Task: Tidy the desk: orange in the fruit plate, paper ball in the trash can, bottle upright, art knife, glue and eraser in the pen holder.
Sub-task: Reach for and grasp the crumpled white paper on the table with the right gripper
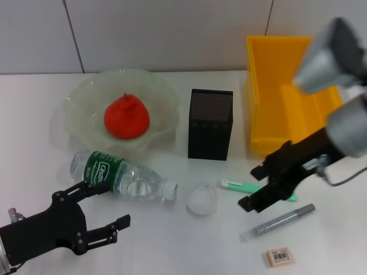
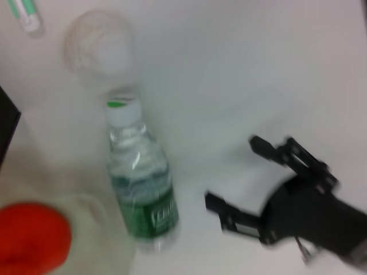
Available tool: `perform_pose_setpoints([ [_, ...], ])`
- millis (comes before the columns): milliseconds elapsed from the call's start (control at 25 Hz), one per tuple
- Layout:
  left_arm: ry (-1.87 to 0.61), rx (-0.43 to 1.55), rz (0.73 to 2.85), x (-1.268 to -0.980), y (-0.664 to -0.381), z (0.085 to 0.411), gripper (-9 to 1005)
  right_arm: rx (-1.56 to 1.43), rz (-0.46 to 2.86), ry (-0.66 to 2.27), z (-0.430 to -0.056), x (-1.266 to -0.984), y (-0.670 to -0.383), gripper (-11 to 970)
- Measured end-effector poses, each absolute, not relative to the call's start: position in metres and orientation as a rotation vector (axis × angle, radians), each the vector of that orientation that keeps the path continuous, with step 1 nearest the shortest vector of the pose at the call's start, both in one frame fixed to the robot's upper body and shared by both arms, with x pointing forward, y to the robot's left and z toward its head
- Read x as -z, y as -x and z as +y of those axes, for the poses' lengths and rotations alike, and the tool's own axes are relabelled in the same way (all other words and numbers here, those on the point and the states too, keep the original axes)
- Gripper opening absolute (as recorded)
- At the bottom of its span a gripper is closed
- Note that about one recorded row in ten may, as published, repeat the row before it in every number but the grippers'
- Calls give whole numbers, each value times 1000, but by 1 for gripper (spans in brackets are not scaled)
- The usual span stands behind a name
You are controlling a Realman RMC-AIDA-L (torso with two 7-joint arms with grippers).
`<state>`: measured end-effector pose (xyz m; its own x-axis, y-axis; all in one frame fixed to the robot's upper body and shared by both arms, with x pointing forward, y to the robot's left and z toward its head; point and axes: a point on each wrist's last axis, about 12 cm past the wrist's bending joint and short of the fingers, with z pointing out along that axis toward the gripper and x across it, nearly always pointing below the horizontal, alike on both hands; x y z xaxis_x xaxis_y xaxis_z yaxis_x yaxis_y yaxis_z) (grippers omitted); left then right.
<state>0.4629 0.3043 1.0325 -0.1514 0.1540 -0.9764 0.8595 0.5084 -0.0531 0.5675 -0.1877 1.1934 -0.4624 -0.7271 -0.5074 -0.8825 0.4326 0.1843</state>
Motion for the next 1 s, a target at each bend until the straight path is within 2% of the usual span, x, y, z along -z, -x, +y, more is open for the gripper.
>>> perform_pose_setpoints([
  [160,-886,791,1631,-1031,-461,304,842,-484,2366,1426,-148,-1186,-573,699],
  [320,-888,792,1631,-1031,-460,304,841,-463,2359,1418,-135,-1178,-574,696],
  [1000,-883,797,1640,-1030,-458,305,835,-405,2321,1402,-115,-1139,-576,685],
])
